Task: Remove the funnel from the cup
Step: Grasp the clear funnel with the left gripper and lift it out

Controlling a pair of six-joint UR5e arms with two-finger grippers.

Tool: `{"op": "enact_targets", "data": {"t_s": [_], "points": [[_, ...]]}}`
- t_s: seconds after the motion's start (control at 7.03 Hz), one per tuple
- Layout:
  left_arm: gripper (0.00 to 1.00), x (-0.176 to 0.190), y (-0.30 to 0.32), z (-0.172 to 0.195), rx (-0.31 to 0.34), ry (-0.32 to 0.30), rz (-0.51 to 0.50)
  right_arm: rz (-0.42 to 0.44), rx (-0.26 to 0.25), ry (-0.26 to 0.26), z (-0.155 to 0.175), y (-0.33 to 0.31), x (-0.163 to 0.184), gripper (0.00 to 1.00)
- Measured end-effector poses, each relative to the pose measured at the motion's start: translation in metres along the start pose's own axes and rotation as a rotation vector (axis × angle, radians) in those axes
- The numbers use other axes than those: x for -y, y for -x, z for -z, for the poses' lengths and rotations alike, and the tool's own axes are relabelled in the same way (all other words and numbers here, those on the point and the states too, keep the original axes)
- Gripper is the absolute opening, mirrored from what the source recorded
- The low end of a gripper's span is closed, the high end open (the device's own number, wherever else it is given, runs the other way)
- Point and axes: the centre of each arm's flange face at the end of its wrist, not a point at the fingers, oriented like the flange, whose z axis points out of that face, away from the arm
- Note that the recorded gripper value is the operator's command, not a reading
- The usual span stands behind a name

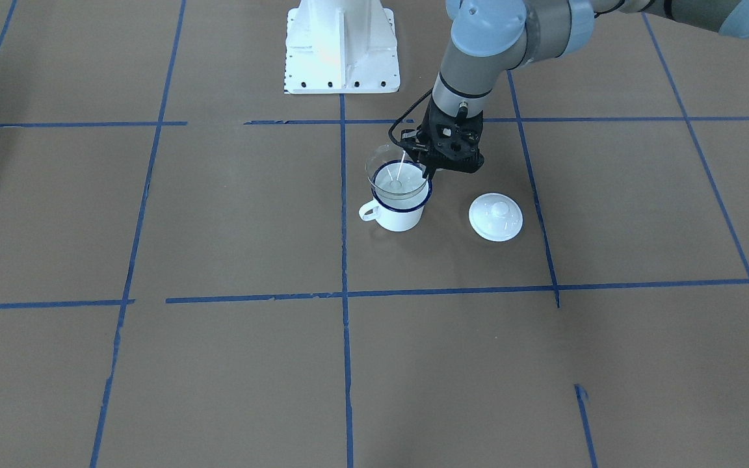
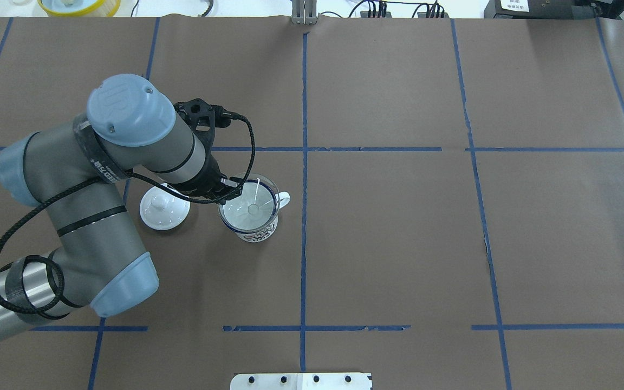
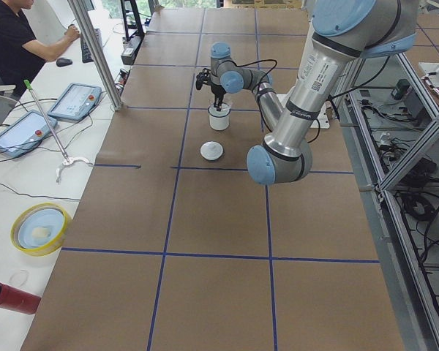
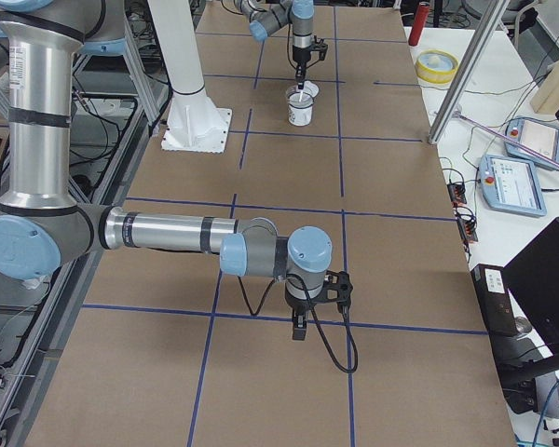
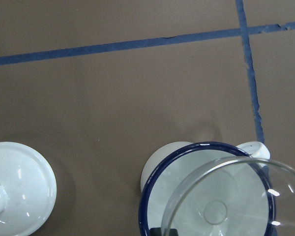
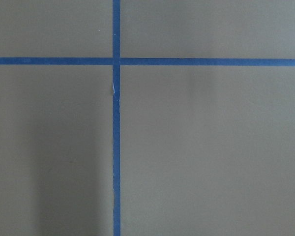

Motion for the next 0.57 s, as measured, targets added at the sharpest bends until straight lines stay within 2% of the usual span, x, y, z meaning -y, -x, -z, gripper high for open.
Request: {"op": "enact_targets", "data": {"t_s": [0.28,0.57], "points": [[0.0,0.01,0.013,0.044,0.002,-0.027,0.023,0.0,0.0,0.0,0.0,0.0,0.0,1.0],[0.0,0.024,0.035,0.095,-0.019,-0.03,0.024,0.0,0.0,0.0,0.0,0.0,0.0,1.0]]}}
